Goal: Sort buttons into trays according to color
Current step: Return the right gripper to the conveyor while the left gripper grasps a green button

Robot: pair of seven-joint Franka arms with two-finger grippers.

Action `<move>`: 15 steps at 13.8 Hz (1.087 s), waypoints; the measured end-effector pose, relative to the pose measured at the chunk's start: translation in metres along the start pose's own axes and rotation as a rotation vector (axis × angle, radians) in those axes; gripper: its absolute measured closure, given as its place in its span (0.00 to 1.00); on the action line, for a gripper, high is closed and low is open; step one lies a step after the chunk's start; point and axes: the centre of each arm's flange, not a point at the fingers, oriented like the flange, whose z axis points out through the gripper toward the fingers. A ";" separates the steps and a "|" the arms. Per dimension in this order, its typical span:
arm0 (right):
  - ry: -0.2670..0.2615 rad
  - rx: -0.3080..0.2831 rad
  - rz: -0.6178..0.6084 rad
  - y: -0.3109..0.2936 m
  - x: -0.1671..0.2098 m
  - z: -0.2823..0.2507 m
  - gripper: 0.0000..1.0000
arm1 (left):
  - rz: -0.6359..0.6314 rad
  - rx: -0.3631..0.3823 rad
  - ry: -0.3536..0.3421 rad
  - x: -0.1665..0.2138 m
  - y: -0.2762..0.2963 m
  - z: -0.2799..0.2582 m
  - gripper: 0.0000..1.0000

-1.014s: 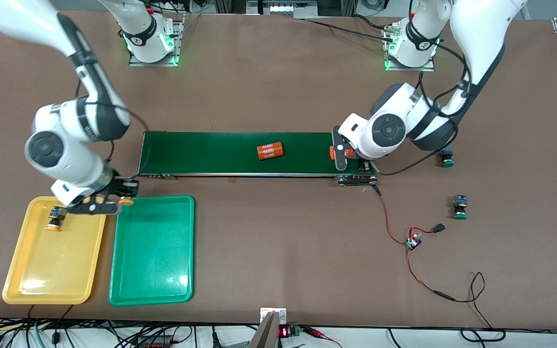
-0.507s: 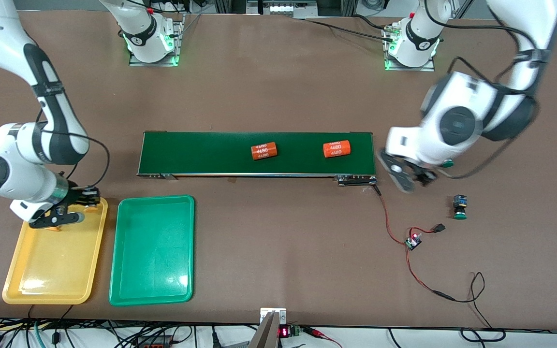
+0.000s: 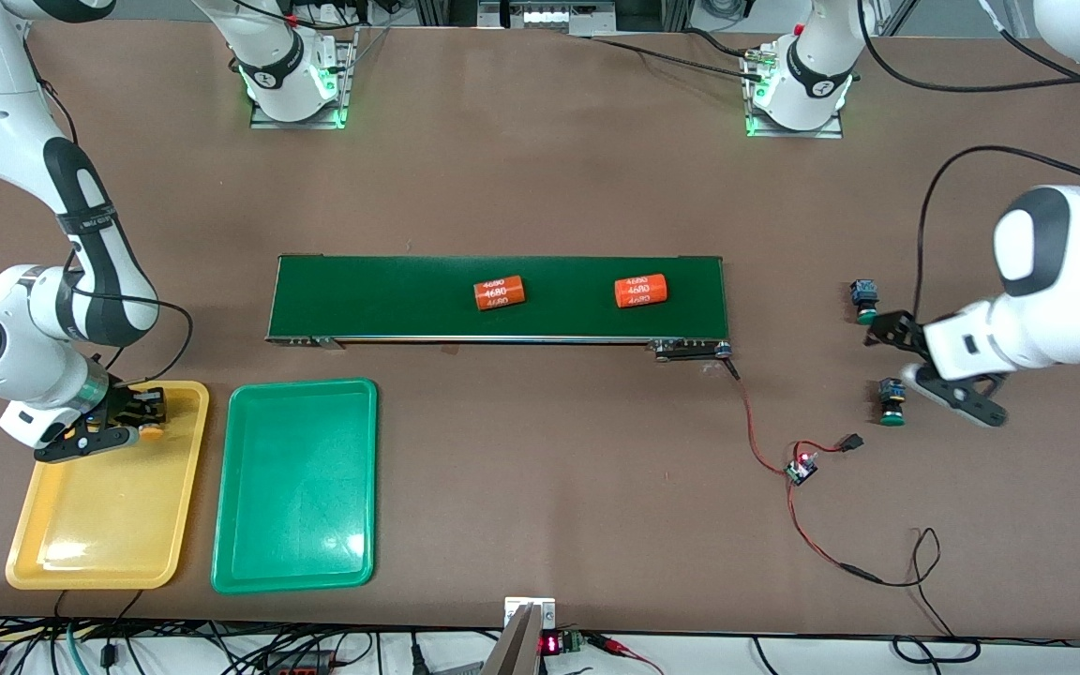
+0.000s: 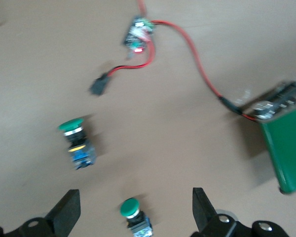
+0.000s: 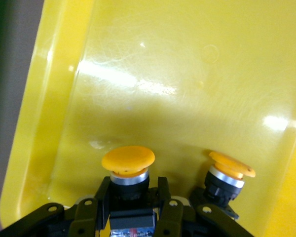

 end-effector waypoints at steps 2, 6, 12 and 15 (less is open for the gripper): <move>0.007 -0.002 -0.001 0.000 0.001 0.000 0.44 | -0.004 0.107 -0.053 0.002 -0.017 0.010 0.00; 0.011 -0.009 0.000 -0.002 0.008 -0.021 0.07 | 0.039 0.239 -0.129 0.015 -0.035 0.065 0.00; -0.101 0.050 0.143 -0.092 0.013 -0.144 0.00 | -0.096 0.145 -0.055 0.009 -0.067 0.113 0.00; -0.112 0.078 0.200 -0.157 -0.019 -0.188 0.00 | -0.085 0.153 -0.014 0.001 -0.064 0.152 0.00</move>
